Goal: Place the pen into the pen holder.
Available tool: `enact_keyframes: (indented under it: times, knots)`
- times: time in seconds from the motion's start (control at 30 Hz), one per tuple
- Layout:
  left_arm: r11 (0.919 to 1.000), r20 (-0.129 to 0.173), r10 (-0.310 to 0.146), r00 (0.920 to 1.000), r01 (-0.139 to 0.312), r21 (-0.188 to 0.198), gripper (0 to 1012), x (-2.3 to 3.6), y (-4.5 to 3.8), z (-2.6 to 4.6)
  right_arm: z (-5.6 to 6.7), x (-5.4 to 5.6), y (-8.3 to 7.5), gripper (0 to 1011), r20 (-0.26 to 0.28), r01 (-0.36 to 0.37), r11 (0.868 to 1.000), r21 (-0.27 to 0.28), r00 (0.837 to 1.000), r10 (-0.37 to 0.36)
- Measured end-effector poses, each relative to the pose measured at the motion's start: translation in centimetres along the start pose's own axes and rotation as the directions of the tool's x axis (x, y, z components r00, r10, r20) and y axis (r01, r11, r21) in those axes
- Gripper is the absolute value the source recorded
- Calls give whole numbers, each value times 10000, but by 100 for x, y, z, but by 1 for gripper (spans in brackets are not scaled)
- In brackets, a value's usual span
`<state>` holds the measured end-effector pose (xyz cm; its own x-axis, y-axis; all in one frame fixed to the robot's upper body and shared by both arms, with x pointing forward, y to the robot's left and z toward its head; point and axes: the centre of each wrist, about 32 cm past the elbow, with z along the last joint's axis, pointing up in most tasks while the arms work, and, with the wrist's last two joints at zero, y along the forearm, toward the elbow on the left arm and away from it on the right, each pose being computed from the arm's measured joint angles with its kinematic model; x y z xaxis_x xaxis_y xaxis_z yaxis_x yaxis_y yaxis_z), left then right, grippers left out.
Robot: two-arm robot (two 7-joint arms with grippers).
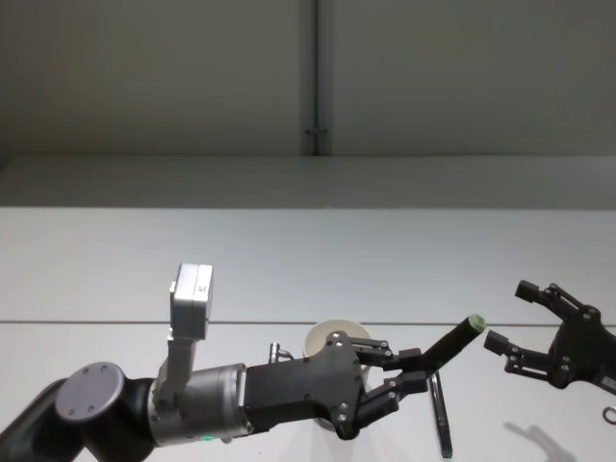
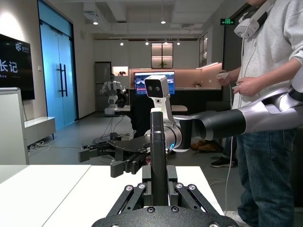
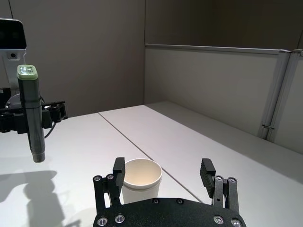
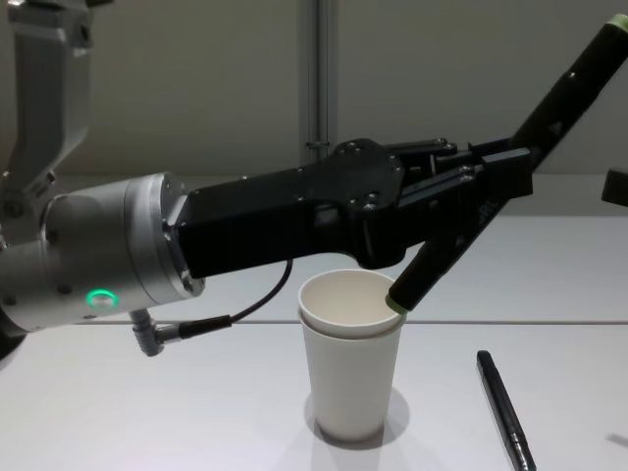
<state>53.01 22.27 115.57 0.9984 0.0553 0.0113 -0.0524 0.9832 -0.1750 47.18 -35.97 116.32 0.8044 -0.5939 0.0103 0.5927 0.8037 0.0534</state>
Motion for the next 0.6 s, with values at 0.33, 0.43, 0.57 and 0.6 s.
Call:
enact_keyframes:
  times: [0.33,0.43,0.57,0.6]
  knots:
    - [10000,0,0,10000,0,-1,185,0,0,0,46,0,-40,1008,-438,-896,9954,345,9949,910]
    - [10000,1,-1,10000,1,-1,185,0,0,0,64,-7,-47,1008,-501,-1157,9923,439,9918,1178]
    - [10000,0,0,10000,0,0,185,0,0,0,92,-20,-42,1009,-552,-1509,9869,563,9865,1540]
    - [10000,0,0,10000,0,0,185,0,0,0,98,-28,-35,1008,-601,-1659,9843,607,9837,1695]
